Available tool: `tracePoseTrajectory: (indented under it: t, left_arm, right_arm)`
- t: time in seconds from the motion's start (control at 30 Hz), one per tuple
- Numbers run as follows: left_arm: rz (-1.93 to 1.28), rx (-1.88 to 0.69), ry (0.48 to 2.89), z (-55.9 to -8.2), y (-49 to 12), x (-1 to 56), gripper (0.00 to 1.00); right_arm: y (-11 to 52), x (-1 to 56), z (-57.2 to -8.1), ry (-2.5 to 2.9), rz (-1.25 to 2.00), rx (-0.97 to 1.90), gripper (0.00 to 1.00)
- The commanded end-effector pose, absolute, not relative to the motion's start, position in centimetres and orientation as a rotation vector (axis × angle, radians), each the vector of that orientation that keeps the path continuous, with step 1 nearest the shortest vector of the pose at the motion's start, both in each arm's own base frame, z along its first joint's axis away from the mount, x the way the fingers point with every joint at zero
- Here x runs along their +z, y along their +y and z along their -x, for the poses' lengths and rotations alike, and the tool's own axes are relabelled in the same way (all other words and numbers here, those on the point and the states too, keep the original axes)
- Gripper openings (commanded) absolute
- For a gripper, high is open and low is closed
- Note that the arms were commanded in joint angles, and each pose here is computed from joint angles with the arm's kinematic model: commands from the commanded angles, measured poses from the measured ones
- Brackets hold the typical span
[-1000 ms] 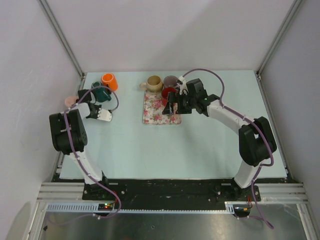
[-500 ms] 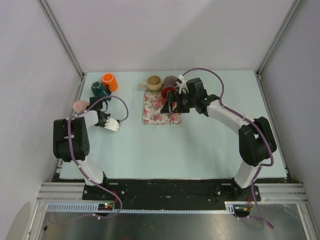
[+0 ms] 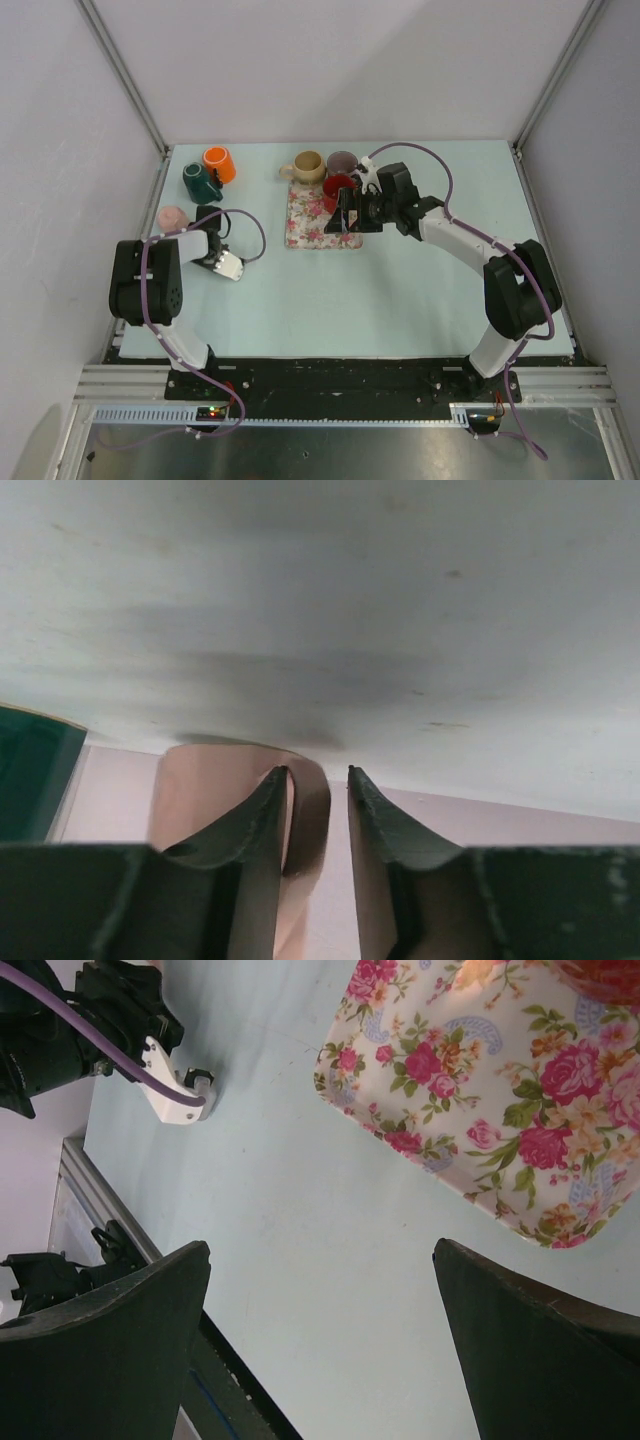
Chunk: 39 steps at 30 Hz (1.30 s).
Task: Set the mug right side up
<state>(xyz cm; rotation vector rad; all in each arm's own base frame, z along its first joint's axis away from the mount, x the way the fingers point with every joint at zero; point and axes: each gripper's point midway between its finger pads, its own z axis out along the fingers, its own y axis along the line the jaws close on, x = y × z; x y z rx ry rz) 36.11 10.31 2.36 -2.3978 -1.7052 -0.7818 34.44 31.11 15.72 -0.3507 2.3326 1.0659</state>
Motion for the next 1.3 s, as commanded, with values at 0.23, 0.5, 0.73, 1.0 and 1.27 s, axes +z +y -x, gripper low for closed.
tracePoseTrajectory:
  t: [0.23,0.5,0.73,1.0,1.27]
  left_arm:
    - [2.674,-0.669,-0.784,-38.9,8.7,3.8,0.64]
    - [2.715,-0.79,-0.773,-41.7,8.7,7.1,0.67]
    - [2.798,-0.786,-0.846,-40.1,8.2,7.5,0.75]
    - [2.948,-0.991,-1.914,-42.8,1.0,15.1,0.76]
    - [1.058,-0.632,-3.935,-42.3,1.3,24.0,0.75]
  right_arm:
    - [30.5,18.8,-34.3,2.229,0.358,1.089,0.99]
    - [30.7,18.8,-34.3,2.227,0.355,1.112,0.99]
    - [31.1,19.5,-34.2,2.203,0.357,1.148,0.99]
    - [31.4,20.0,-34.1,2.189,0.359,1.171,0.99]
    - [31.4,20.0,-33.8,2.196,0.369,1.176,1.0]
